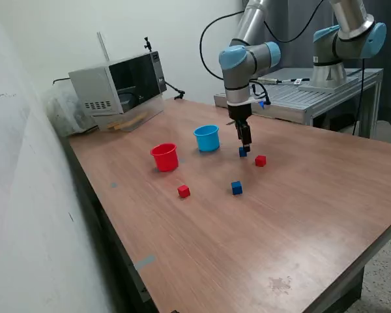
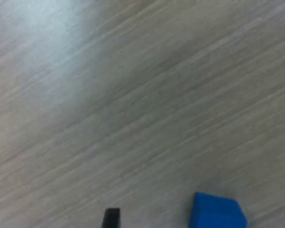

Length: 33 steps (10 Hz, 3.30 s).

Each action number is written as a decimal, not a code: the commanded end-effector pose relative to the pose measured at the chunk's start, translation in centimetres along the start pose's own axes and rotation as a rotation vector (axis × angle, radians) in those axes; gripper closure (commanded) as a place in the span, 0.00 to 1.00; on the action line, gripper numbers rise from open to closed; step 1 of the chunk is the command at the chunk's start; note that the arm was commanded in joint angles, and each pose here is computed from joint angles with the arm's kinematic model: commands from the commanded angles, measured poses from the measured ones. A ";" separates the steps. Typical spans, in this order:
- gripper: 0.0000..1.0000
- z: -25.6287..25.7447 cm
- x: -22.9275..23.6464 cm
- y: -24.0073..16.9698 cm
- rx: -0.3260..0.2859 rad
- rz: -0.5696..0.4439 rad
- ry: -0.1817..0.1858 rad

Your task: Place red objects in the red bin, and blue objects in the blue bin.

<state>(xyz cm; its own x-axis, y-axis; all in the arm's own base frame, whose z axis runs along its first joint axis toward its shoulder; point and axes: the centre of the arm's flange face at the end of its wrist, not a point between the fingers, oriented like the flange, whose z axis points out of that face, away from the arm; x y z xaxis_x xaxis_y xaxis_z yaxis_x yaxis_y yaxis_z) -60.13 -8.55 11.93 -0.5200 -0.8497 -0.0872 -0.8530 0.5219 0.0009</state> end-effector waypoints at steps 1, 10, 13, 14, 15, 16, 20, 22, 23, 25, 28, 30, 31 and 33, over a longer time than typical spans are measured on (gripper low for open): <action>1.00 0.1 0.0 0.0 0.003 0.000 0.002; 1.00 -9.8 2.5 -2.9 -0.115 -0.209 0.055; 1.00 -16.8 1.4 -2.2 -0.174 -0.252 0.074; 1.00 -17.2 0.0 -0.4 -0.175 -0.224 0.072; 1.00 -16.7 -3.8 2.9 -0.169 -0.156 0.065; 1.00 -16.3 -6.3 5.0 -0.164 -0.107 0.060; 1.00 -12.0 -13.4 10.5 -0.106 -0.011 0.036; 1.00 -10.1 -14.2 11.2 -0.078 -0.002 0.029; 1.00 -10.1 -13.9 11.0 -0.076 -0.005 0.030; 0.00 -10.2 -12.9 10.5 -0.074 -0.021 0.050; 0.00 -10.3 -12.6 10.3 -0.068 -0.031 0.075; 0.00 -14.5 -8.8 6.9 -0.129 -0.133 0.088; 0.00 -17.9 -7.0 4.1 -0.177 -0.179 0.104; 0.00 -23.8 -3.3 -2.0 -0.217 -0.285 0.119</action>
<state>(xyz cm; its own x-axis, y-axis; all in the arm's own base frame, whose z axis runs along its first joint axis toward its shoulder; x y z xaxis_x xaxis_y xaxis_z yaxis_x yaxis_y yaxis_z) -60.20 -3.75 31.94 -0.3270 -0.9450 0.0001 -0.9298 0.3217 0.1787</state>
